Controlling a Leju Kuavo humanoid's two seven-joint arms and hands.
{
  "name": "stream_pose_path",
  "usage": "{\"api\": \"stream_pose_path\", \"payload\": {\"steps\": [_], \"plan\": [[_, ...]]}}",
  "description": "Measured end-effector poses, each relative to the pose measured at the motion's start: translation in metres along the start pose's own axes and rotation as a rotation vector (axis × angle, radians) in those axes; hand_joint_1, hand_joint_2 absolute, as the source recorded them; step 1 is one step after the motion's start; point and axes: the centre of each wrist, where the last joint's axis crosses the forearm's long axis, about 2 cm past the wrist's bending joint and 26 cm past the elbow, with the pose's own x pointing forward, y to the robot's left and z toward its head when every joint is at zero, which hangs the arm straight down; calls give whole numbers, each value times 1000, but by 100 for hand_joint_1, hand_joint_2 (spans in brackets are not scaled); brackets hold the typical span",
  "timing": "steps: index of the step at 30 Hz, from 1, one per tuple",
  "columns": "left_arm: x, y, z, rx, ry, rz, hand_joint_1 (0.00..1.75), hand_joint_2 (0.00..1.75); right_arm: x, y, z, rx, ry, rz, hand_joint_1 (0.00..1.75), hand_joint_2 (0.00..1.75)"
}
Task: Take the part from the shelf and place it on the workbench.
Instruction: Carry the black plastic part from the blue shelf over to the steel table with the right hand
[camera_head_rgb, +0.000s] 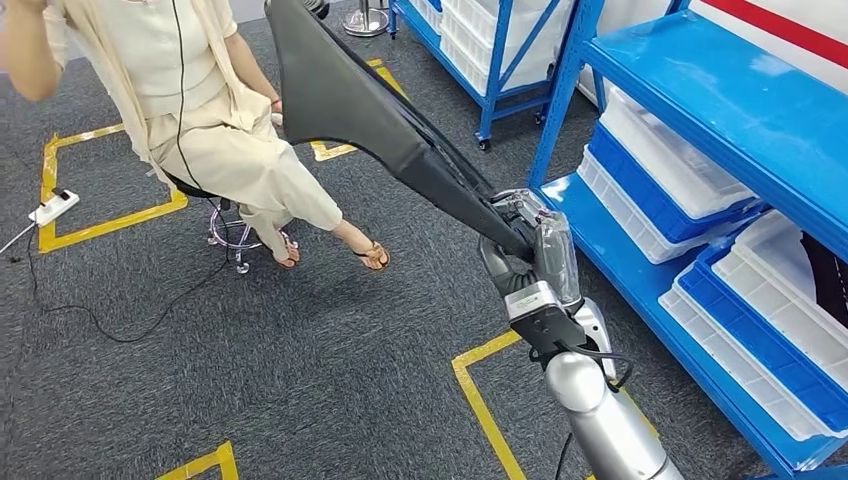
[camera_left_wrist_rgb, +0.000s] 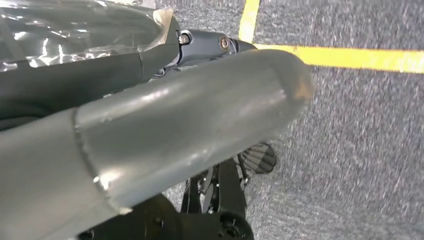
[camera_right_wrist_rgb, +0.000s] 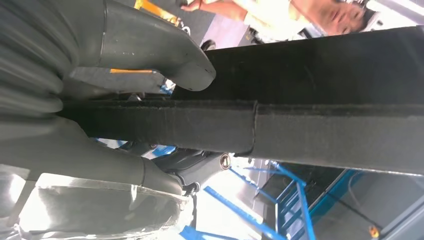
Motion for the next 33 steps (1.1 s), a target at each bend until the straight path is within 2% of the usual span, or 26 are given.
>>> {"api": "stream_pose_path", "payload": {"steps": [9, 18, 33], "plan": [[1, -1, 0, 7, -11, 26, 0, 0, -3, 1, -7, 4, -3, 3, 175, 175], [-2, -3, 1, 18, -14, 55, 0, 0, 0, 8, -35, 8, -45, -19, 175, 175], [-2, -6, 1, 35, -20, 101, 0, 0, 2, 20, -56, 28, -65, -49, 175, 175]]}}
